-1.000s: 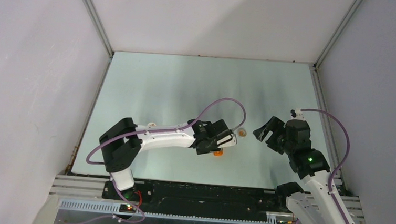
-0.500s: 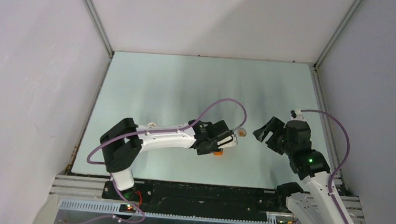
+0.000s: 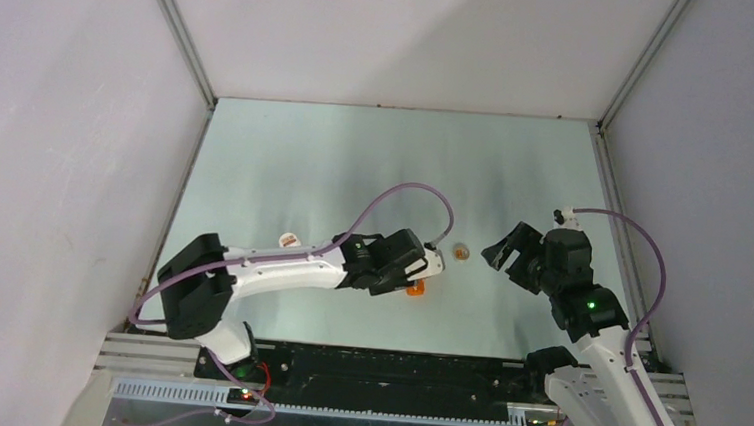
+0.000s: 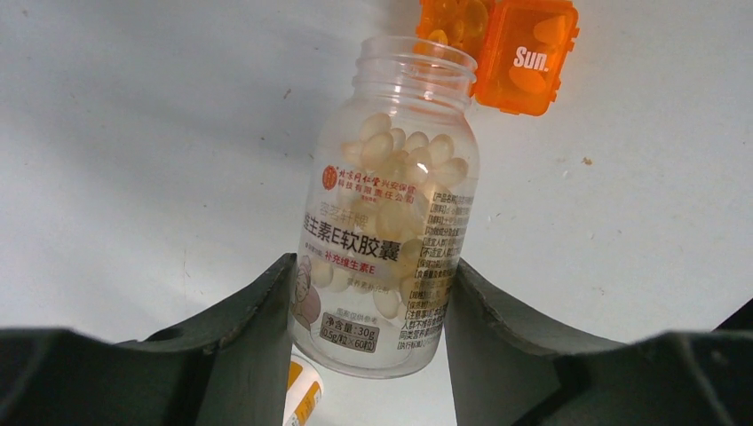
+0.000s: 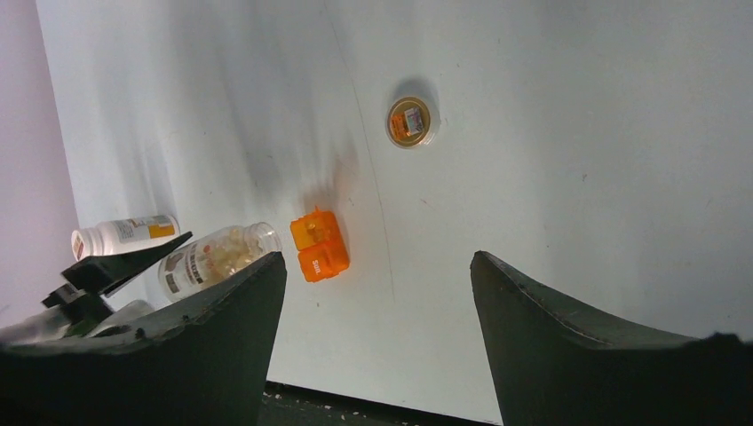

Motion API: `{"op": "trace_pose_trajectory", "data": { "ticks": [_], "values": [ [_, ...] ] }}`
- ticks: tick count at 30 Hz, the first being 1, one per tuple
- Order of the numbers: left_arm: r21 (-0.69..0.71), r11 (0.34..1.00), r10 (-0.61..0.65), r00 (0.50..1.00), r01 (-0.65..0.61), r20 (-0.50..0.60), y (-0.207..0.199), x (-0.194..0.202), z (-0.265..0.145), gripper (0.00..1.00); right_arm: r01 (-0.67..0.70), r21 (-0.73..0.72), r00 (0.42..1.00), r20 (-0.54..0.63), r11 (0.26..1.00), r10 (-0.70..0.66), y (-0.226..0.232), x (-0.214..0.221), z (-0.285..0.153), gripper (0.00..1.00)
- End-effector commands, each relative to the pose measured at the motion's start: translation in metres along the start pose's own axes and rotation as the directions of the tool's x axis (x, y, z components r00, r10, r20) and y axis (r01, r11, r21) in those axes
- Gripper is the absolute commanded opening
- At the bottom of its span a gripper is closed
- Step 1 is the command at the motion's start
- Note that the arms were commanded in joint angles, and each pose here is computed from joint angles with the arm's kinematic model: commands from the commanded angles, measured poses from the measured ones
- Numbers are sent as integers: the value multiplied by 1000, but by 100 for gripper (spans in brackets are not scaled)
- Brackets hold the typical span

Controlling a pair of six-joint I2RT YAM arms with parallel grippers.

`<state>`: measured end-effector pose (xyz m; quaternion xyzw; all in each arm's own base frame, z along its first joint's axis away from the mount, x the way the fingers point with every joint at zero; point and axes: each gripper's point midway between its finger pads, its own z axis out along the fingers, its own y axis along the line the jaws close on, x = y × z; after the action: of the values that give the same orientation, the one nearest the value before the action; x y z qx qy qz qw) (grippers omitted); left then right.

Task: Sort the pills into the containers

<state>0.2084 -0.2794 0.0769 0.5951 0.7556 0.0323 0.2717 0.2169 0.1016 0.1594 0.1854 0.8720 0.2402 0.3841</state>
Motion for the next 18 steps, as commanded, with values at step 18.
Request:
{"op": "trace_pose_trajectory", "data": {
  "ticks": [18],
  "values": [
    [49, 889, -315, 530, 456, 788, 84, -76, -152, 0, 46, 103, 998, -48, 994, -42, -7, 10, 35, 74]
  ]
}}
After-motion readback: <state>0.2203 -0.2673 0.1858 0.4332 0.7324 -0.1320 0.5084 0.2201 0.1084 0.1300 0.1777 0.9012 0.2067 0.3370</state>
